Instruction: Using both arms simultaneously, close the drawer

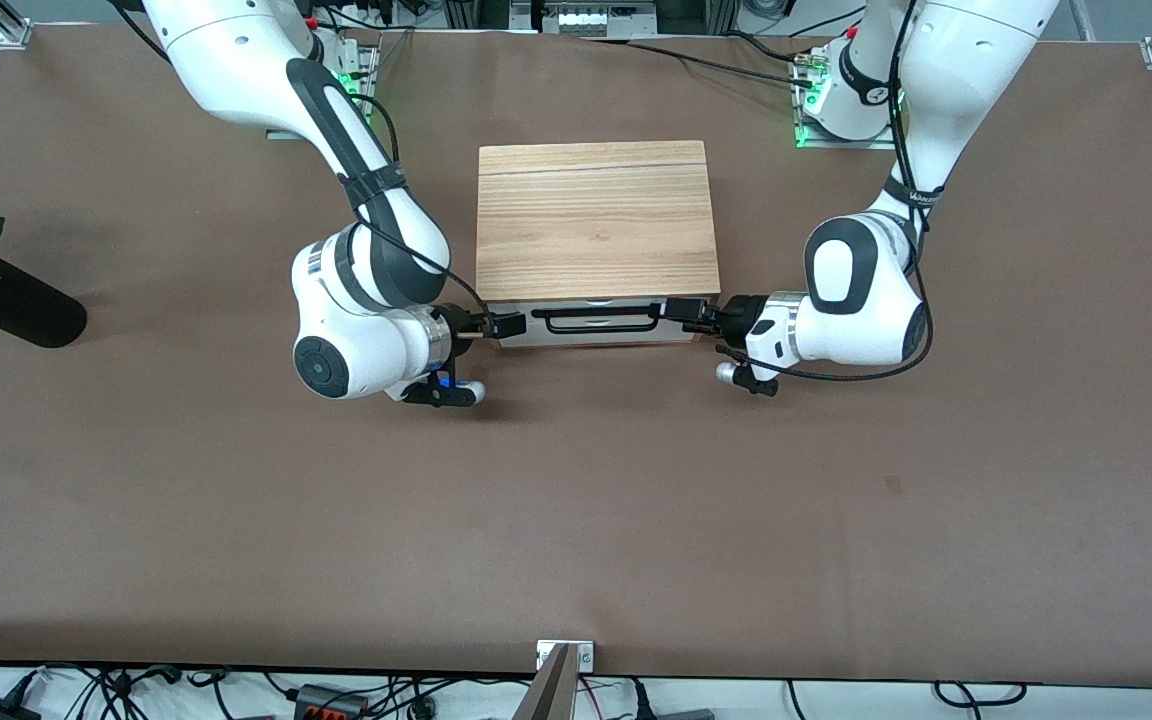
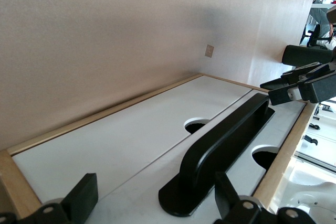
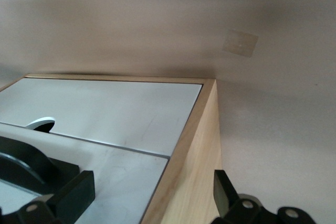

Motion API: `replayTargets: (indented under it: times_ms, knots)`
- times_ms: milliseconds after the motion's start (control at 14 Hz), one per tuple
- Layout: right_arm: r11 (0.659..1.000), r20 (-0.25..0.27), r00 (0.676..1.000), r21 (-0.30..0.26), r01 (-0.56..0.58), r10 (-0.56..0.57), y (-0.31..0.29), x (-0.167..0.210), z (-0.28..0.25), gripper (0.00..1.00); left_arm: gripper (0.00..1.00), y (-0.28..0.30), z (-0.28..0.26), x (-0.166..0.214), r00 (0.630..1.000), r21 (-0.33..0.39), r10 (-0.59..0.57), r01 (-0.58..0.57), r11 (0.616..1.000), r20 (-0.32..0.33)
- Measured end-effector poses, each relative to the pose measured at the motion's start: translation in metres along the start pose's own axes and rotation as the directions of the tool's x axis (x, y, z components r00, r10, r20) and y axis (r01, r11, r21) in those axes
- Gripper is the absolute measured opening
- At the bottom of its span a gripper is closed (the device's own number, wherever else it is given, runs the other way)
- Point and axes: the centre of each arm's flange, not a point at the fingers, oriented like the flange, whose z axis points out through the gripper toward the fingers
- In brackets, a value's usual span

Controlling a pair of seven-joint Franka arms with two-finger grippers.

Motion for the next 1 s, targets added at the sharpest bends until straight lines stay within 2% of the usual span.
replayTargets:
  times_ms: [286, 429, 500, 643, 786, 857, 1000]
  knots:
    - [1.0, 0.057, 0.998, -0.019, -0.005, 0.006, 0.004, -0.005, 0.006, 1.0, 0.99, 0.008, -0.014, -0.001, 0.999, -0.04, -0.016, 0.018, 0.999, 0.041]
    - [1.0, 0.061, 0.998, -0.02, -0.007, 0.009, 0.004, -0.005, 0.007, 1.0, 0.99, 0.022, -0.042, 0.006, 0.999, -0.063, -0.007, 0.01, 0.998, 0.043]
    - [1.0, 0.061, 0.998, -0.021, -0.009, 0.01, 0.004, -0.005, 0.007, 1.0, 0.99, 0.029, -0.06, 0.01, 0.999, -0.046, 0.008, -0.006, 0.999, 0.047]
    - [1.0, 0.059, 0.998, -0.02, -0.007, 0.008, 0.003, -0.005, 0.003, 1.0, 1.0, 0.048, -0.103, 0.02, 0.998, 0.019, 0.033, -0.034, 0.999, 0.062]
    - [1.0, 0.031, 1.0, -0.008, 0.002, -0.001, -0.001, -0.002, -0.017, 1.0, 1.0, 0.072, -0.141, 0.025, 0.996, 0.111, 0.044, -0.053, 0.992, 0.08]
    - [1.0, 0.009, 1.0, 0.002, 0.003, -0.003, 0.0, 0.001, -0.031, 1.0, 1.0, 0.082, -0.156, 0.026, 0.995, 0.179, 0.049, -0.064, 0.982, 0.084]
    - [1.0, -0.039, 0.999, 0.008, 0.0, 0.0, 0.007, 0.009, -0.058, 1.0, 1.0, 0.1, -0.182, 0.023, 0.993, 0.339, 0.052, -0.085, 0.937, 0.105]
